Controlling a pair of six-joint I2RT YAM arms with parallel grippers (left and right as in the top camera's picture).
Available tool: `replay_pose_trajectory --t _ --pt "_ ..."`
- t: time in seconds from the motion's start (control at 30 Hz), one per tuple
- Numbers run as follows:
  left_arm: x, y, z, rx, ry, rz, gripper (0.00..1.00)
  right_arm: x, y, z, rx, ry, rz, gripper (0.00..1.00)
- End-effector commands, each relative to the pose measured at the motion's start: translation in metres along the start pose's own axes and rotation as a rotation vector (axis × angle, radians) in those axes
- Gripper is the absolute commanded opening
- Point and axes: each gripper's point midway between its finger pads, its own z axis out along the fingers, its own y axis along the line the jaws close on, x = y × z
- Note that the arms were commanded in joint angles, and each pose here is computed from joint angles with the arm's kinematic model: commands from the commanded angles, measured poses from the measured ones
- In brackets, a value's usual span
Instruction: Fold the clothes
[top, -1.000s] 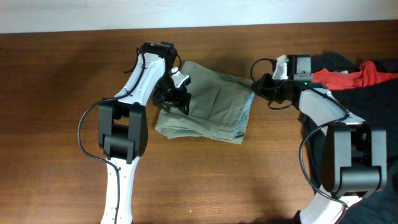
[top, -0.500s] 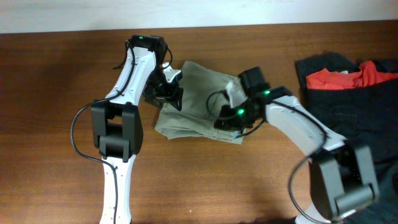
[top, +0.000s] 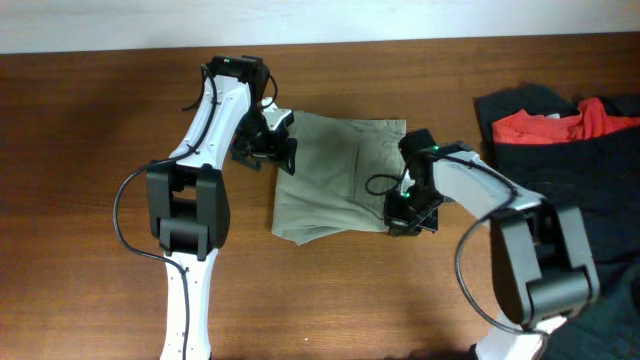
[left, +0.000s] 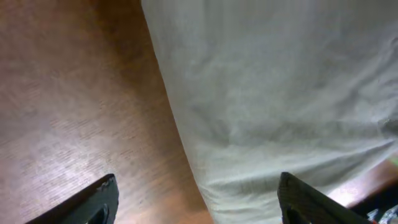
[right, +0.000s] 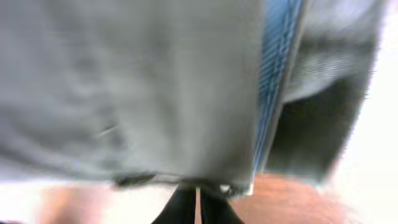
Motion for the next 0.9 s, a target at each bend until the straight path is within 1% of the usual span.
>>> replay_pose_trajectory --t 0.0,0.1,0.2,0.27,0.3,0.33,0.4,0.43,0.47,0.53,0.6,0.7,0.73,0.8,0.87 --pt "-0.012 0.0 0.003 0.018 -0.04 0.018 0.83 -0.012 0.033 -0.058 -0.109 -0.17 -0.166 0.14" --pt "-0.019 -0.011 0.017 0.078 -0.048 0.03 0.84 -0.009 0.04 -0.08 -0.136 -0.233 -0.17 0.15" --pt "-0.02 -0.011 0.018 0.077 -0.052 0.034 0.84 -0.009 0.037 -0.074 -0.129 -0.212 -0.148 0.14" --pt "-0.013 -0.013 0.019 0.084 -0.023 0.023 0.81 -0.015 0.035 -0.066 -0.123 -0.204 -0.115 0.13" --pt "-0.007 -0.016 0.018 0.102 0.001 0.015 0.75 -0.021 0.033 -0.061 -0.111 -0.213 -0.098 0.13" --pt "0.004 -0.023 0.017 0.141 0.042 -0.004 0.67 -0.029 0.034 -0.057 -0.108 -0.229 -0.1 0.13" --pt "0.011 -0.025 0.016 0.147 0.073 -0.015 0.6 -0.042 0.035 -0.048 -0.113 -0.244 -0.101 0.15" --pt "0.013 -0.025 0.016 0.148 0.081 -0.019 0.53 -0.047 0.033 -0.04 -0.107 -0.24 -0.072 0.17" --pt "0.016 -0.026 0.016 0.15 0.092 -0.023 0.48 -0.051 0.027 -0.034 -0.092 -0.231 -0.031 0.17" --pt "0.021 -0.027 0.013 0.153 0.109 -0.021 0.48 -0.055 0.015 -0.019 -0.069 -0.197 0.042 0.13" --pt "0.025 -0.033 -0.002 0.154 0.101 0.017 0.48 -0.054 0.004 -0.003 -0.065 -0.141 0.097 0.12" --pt "0.027 -0.041 -0.029 0.137 0.05 0.044 0.48 -0.036 0.0 0.01 -0.054 -0.043 0.219 0.12" --pt "0.029 -0.043 -0.031 0.137 0.052 0.044 0.48 -0.026 0.002 0.013 -0.038 -0.01 0.249 0.12" --pt "0.032 -0.046 -0.026 0.139 0.073 0.046 0.48 -0.006 0.013 0.024 -0.004 0.033 0.244 0.11" --pt "0.039 -0.051 -0.016 0.141 0.116 0.03 0.48 0.003 0.023 0.03 0.014 0.042 0.218 0.11"
